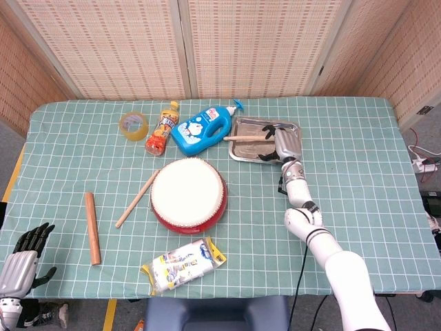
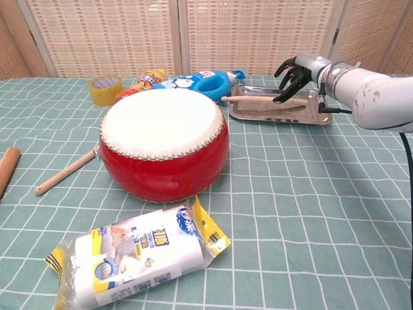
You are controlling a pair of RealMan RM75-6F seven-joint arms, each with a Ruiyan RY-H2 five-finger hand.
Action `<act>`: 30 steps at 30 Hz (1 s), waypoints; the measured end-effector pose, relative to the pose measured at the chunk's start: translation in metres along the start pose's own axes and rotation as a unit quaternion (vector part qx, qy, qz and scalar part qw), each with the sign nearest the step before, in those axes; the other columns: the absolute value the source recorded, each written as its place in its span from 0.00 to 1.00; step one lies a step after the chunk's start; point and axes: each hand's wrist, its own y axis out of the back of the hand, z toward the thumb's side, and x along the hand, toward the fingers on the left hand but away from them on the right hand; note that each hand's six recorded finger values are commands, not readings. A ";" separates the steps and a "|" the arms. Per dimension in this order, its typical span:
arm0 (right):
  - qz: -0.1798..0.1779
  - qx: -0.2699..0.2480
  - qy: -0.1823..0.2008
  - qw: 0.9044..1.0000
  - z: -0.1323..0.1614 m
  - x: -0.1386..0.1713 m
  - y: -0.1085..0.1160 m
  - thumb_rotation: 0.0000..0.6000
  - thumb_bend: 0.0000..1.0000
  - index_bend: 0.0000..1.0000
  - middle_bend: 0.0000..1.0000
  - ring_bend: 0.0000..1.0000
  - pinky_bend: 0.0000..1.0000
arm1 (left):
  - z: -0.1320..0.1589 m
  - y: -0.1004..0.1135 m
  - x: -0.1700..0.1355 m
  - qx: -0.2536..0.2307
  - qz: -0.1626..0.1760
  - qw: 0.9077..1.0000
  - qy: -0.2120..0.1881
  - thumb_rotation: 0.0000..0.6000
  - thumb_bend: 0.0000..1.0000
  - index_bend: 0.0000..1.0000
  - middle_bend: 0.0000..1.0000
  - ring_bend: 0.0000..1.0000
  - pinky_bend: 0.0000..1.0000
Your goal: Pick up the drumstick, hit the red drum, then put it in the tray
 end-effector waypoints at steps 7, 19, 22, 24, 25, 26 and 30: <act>-0.053 0.027 0.045 0.997 -0.008 0.016 0.020 1.00 0.23 0.32 0.33 0.18 0.27 | 0.005 0.005 0.007 -0.007 0.014 1.000 -0.012 1.00 0.23 0.00 0.00 0.00 0.00; -0.095 0.095 0.100 0.986 -0.062 0.116 0.049 1.00 0.24 0.06 0.23 0.06 0.23 | 0.014 0.020 0.021 0.009 0.039 0.999 -0.029 1.00 0.23 0.00 0.00 0.00 0.00; -0.090 0.100 0.094 0.986 -0.081 0.161 0.059 1.00 0.24 0.02 0.19 0.02 0.19 | 0.019 0.026 0.024 0.013 0.048 0.998 -0.032 1.00 0.23 0.00 0.00 0.00 0.00; -0.092 0.100 0.079 0.988 -0.099 0.198 0.070 1.00 0.24 0.00 0.17 0.00 0.16 | 0.023 0.029 0.026 0.014 0.053 0.998 -0.033 1.00 0.23 0.00 0.00 0.00 0.00; -0.095 0.100 0.068 0.988 -0.108 0.216 0.076 1.00 0.24 0.00 0.16 0.00 0.16 | 0.025 0.031 0.027 0.014 0.056 0.998 -0.034 1.00 0.23 0.00 0.00 0.00 0.00; -0.100 0.101 0.052 0.988 -0.121 0.240 0.085 1.00 0.25 0.00 0.16 0.00 0.15 | 0.026 0.033 0.028 0.015 0.058 0.998 -0.035 1.00 0.23 0.00 0.00 0.00 0.00; -0.119 0.107 0.005 0.987 -0.157 0.309 0.107 1.00 0.26 0.00 0.16 0.00 0.14 | 0.031 0.038 0.029 0.016 0.067 0.997 -0.036 1.00 0.23 0.00 0.00 0.00 0.00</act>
